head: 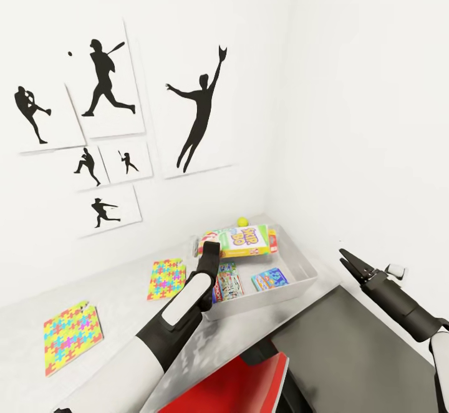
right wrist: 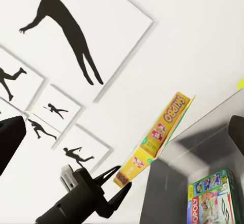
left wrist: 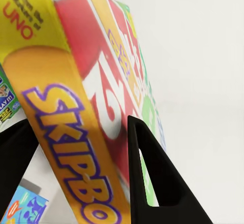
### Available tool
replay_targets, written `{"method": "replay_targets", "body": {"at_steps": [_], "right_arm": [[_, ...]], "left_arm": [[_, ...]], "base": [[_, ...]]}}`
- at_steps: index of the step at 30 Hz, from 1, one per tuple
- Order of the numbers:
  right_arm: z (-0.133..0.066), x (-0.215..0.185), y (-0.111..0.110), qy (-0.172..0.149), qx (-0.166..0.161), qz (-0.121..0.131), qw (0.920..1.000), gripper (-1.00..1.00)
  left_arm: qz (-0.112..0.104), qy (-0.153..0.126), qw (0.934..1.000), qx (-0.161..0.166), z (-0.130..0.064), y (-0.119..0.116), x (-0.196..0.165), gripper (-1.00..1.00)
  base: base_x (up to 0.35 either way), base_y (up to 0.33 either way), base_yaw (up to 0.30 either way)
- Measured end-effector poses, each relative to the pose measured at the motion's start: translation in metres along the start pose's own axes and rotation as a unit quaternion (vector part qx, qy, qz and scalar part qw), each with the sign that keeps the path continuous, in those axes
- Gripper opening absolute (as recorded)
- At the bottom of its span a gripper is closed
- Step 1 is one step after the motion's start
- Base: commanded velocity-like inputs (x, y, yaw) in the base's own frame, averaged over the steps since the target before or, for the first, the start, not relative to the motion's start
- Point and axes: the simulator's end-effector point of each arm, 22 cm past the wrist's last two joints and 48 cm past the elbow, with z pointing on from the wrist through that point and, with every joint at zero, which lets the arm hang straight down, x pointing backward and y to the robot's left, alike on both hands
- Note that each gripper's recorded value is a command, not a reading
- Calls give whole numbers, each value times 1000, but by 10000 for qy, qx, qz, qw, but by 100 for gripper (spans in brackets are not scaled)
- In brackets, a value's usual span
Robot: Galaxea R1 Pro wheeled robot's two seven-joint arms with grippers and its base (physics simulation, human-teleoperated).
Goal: Put all the toys in the child's room - the three board games (two on the bed and one on the table), the two jigsaw puzzles on the table, and the tennis ball on the table - inside the toy box on the table in the child's room.
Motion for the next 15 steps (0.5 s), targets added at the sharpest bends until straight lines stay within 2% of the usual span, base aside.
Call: {"method": "replay_targets", "body": {"at_steps": [15], "right_arm": [[-1, 4, -11, 119, 100, 85, 9998, 100]], "left_arm": [[70, 213, 9997, -6, 7, -2, 9, -100]], "base": [[0, 0, 0]]}}
